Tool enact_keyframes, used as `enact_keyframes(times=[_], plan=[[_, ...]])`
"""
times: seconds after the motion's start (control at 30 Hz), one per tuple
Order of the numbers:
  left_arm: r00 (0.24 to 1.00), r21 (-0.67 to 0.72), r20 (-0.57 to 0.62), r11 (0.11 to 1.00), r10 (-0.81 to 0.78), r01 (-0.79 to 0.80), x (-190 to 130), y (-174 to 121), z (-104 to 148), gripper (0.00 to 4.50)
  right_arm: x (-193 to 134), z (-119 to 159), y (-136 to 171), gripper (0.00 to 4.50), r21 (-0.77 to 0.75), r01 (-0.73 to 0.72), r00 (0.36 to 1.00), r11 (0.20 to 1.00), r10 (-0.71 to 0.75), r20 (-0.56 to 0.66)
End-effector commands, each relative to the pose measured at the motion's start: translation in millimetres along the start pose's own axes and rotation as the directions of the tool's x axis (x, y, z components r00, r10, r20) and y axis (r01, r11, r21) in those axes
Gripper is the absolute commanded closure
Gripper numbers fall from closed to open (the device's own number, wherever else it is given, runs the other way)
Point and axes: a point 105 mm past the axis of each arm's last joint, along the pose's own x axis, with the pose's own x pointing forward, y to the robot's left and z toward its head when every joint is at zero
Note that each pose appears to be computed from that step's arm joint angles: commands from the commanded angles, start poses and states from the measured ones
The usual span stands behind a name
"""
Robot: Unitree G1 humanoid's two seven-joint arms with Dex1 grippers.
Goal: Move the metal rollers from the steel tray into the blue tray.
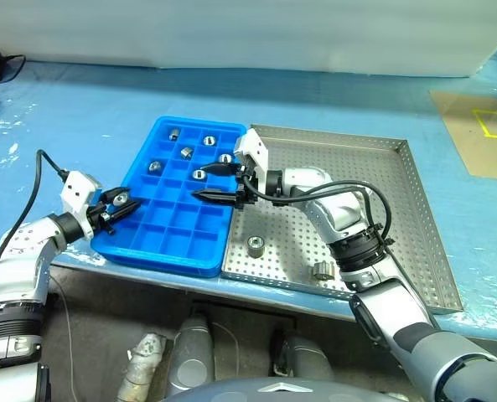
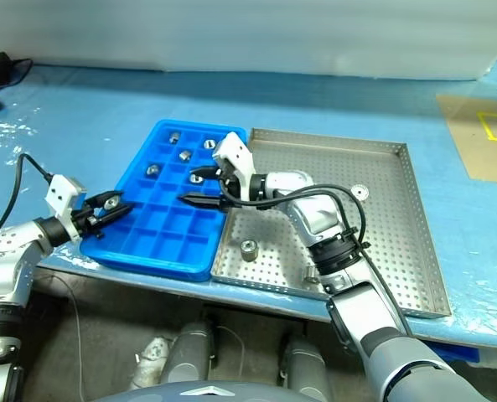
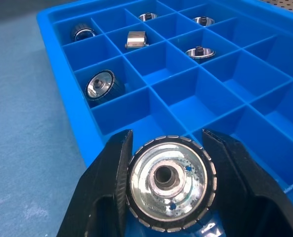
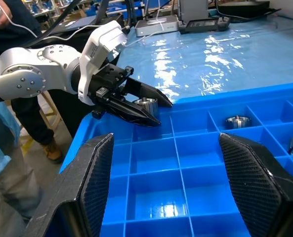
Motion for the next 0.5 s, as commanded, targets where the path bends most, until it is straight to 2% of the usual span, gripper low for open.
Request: enact_keyframes(times=[0.03, 0.1, 0.3, 0.4, 0.5], plan=[[0.998, -0.035, -0.046, 0.998, -0.047, 0.045, 3, -10, -15, 1.59, -4, 15, 1, 0.99, -0.043, 0.017, 0.999, 0.999, -0.015, 0.051], [0.999, -0.017, -0.046, 1.0, -0.02, 0.019, 4, -5, -12, 0.99, -5, 15, 0, 0.99, -0.041, 0.026, 0.998, 0.999, -0.024, 0.051], [0.999, -0.007, 0.032, 0.999, -0.037, 0.037, 12, -5, 14, 0.99, -9, 14, -2, 0.99, -0.04, 0.045, 0.998, 0.998, -0.043, 0.05], [0.991, -0.004, 0.09, 0.995, -0.097, 0.098, 20, -18, 34, 0.99, -12, 14, -4, 0.99, -0.048, 0.059, 0.997, 0.997, -0.056, 0.052], [0.97, 0.015, 0.172, 0.985, -0.172, 0.172, 35, -37, 64, 0.99, -21, 16, -7, 0.99, -0.059, 0.072, 0.996, 0.996, -0.069, 0.049]])
